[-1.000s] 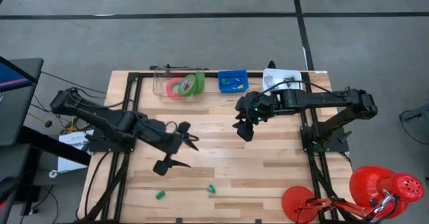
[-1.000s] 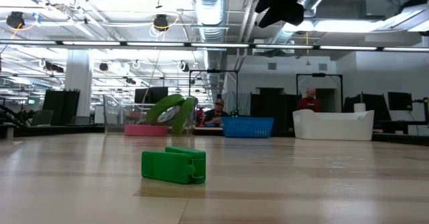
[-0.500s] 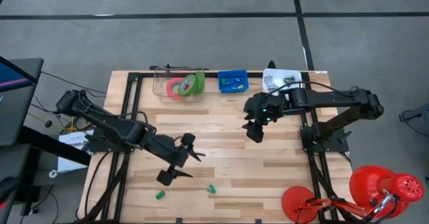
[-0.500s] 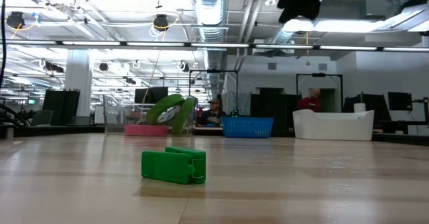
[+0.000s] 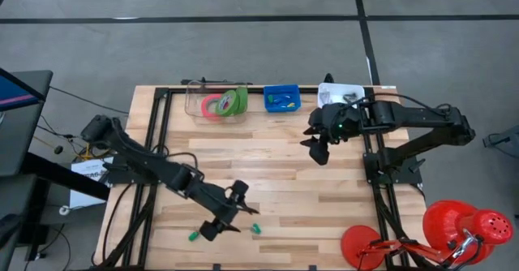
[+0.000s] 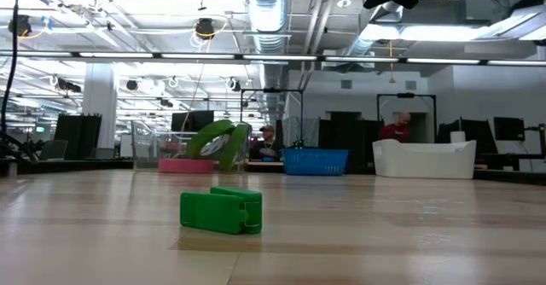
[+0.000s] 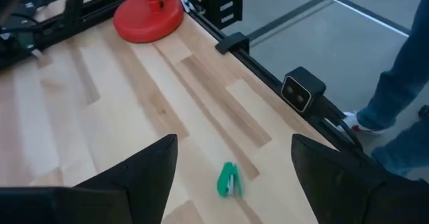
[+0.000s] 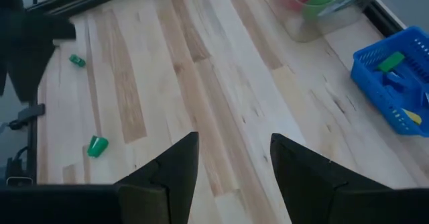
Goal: Pick and place Stapler, Stapler remover, tape
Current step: Put the green stapler into the blue bin
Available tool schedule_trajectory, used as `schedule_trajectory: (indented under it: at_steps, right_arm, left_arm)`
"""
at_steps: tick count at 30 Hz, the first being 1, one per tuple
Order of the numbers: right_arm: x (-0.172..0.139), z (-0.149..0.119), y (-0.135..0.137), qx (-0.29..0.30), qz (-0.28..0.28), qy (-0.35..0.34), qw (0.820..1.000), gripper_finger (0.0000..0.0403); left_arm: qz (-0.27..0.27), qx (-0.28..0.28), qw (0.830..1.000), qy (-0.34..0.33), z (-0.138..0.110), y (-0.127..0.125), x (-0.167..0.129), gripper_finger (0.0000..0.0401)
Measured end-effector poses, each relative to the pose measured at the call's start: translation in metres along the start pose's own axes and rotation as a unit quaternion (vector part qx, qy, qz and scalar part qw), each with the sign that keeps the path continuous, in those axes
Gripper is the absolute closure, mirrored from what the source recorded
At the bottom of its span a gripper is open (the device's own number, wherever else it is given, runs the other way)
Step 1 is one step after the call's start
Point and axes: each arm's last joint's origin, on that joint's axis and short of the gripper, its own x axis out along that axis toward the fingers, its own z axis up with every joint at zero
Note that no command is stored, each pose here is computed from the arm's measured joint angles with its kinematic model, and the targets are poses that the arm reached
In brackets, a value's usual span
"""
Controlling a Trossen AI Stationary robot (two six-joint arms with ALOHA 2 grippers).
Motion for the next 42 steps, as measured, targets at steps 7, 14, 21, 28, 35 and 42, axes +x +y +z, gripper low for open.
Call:
schedule_trajectory:
  at_steps: [7, 14, 21, 28, 35, 42]
  right_arm:
    - [0.003, 0.0, 0.0, -0.001, -0.003, 0.003, 1.0, 0.0226]
    - [0.008, -0.001, 0.001, -0.004, -0.009, 0.018, 1.0, 0.0226]
    - [0.009, -0.001, 0.001, -0.004, -0.01, 0.021, 1.0, 0.0226]
    - [0.009, -0.002, 0.0, -0.005, -0.012, 0.027, 1.0, 0.0226]
    - [0.009, -0.006, -0.001, -0.008, -0.018, 0.044, 0.999, 0.0226]
    - [0.009, -0.007, -0.001, -0.009, -0.02, 0.049, 0.999, 0.0226]
  left_arm:
    - [-0.016, -0.002, 0.999, 0.027, -0.016, -0.001, 0.033, 0.0123]
    - [-0.032, -0.002, 0.998, 0.054, -0.033, -0.005, 0.058, 0.0127]
    - [-0.033, -0.003, 0.997, 0.067, -0.044, -0.006, 0.075, 0.0127]
    - [-0.042, -0.007, 0.995, 0.086, -0.058, -0.009, 0.091, 0.0127]
    - [-0.036, -0.007, 0.995, 0.094, -0.068, -0.011, 0.104, 0.0127]
    - [-0.006, -0.008, 0.994, 0.105, -0.074, -0.007, 0.109, 0.0127]
